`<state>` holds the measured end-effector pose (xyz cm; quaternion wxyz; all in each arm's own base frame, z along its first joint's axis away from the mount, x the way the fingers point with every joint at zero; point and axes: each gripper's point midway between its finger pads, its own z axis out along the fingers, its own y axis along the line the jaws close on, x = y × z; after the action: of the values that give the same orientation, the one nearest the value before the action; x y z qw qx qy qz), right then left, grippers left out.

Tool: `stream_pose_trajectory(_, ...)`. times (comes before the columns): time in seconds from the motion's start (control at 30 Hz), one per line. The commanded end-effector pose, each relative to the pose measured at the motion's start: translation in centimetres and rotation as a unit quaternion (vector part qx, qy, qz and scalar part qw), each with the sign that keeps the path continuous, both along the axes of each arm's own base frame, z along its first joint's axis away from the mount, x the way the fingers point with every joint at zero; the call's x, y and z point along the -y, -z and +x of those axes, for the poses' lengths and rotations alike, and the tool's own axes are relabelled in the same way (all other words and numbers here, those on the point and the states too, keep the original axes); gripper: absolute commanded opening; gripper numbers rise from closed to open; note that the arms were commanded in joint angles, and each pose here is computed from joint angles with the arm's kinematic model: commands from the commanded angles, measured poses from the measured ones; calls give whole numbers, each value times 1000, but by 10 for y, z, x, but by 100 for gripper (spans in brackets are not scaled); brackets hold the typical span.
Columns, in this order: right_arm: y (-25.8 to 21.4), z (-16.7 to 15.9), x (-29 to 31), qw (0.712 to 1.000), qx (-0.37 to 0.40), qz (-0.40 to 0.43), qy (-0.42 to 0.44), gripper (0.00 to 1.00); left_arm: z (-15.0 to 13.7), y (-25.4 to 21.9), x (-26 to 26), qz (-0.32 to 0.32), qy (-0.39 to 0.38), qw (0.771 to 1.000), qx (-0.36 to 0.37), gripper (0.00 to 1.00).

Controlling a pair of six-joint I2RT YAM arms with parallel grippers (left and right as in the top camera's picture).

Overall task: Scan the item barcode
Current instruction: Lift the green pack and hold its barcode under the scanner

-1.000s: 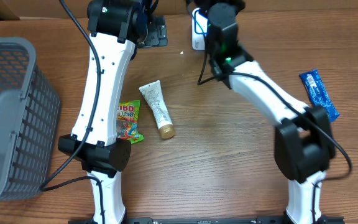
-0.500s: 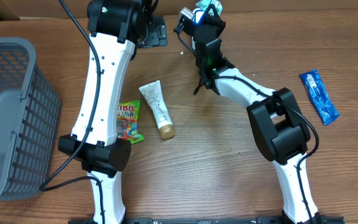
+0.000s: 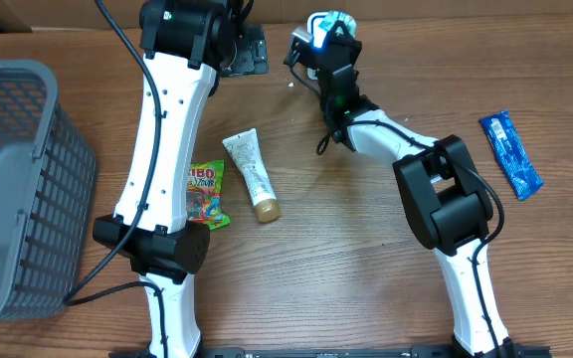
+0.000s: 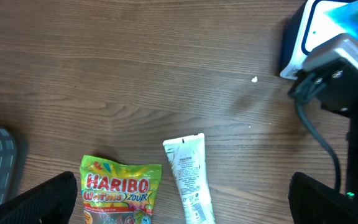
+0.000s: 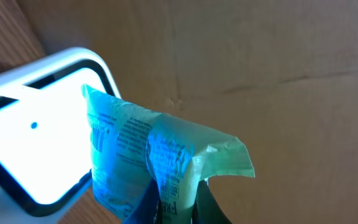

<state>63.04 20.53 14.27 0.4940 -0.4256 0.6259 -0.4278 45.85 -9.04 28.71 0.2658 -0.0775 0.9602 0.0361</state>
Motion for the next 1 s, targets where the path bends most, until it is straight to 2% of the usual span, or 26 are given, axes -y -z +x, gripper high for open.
stream_pose_trajectory(0.0,-19,6,5,999,30,13,1,4,0,-3,-1,6,4,1000,5,100)
stream_pose_trajectory(0.23,-37,9,-2,997,66,33,-24,4,0,-3,-1,6,4,1000,5,100)
stream_pose_trajectory(0.53,-37,9,-5,997,66,34,-31,4,0,-3,-1,6,3,1000,5,100)
stream_pose_trajectory(0.77,-36,9,2,998,59,-13,-14,4,0,-3,-1,6,3,1000,5,100)
stream_pose_trajectory(0.97,-36,8,3,998,60,-19,-6,4,0,-3,-1,6,3,1000,5,100)
